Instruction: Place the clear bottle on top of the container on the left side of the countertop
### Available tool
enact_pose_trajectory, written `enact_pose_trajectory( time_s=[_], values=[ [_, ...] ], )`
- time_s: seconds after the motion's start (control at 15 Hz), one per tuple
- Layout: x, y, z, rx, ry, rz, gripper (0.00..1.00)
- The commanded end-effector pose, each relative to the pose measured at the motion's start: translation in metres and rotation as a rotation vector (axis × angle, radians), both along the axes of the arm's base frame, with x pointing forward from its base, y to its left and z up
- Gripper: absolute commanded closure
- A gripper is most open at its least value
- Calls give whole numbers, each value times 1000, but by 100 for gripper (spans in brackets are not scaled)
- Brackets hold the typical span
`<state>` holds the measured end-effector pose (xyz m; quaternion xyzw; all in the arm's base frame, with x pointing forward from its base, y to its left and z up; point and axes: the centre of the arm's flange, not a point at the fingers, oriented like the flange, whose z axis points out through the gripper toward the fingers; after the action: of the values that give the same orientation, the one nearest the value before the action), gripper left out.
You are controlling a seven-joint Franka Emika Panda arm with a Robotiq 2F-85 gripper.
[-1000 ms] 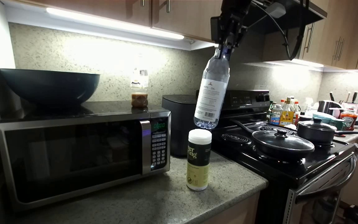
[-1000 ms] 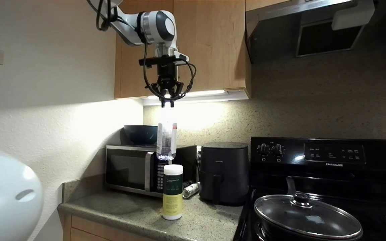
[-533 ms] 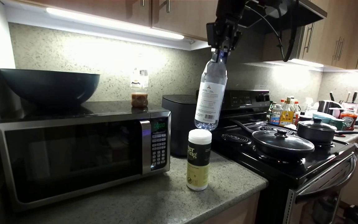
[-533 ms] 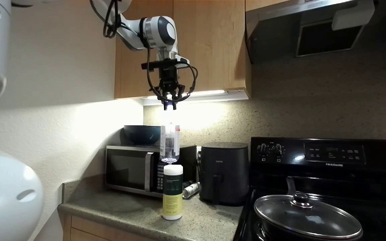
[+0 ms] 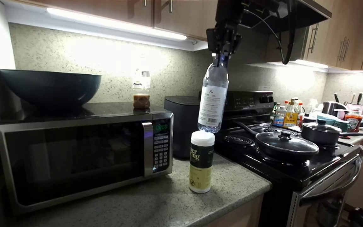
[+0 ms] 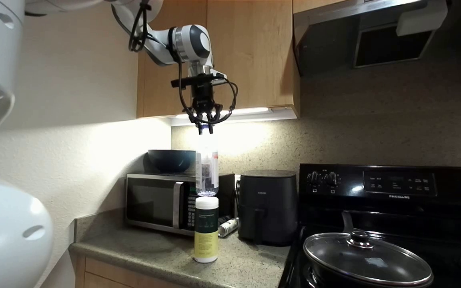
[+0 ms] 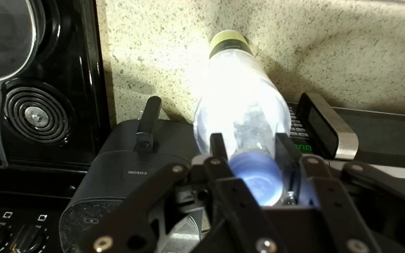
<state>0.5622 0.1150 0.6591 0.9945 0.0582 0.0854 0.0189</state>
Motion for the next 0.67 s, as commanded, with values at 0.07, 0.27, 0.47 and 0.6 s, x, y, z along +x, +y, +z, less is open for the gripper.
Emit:
enact_pose_trajectory(
  time_s=[0.07,0.27,0.47,0.6],
  values=[
    [11,8,1,-28,-10,16,87],
    [16,9,-1,-34,-9,20,87],
    [20,10,-3,-29,-5,16,87],
    [22,11,-5,-31,-1,20,87]
  ],
)
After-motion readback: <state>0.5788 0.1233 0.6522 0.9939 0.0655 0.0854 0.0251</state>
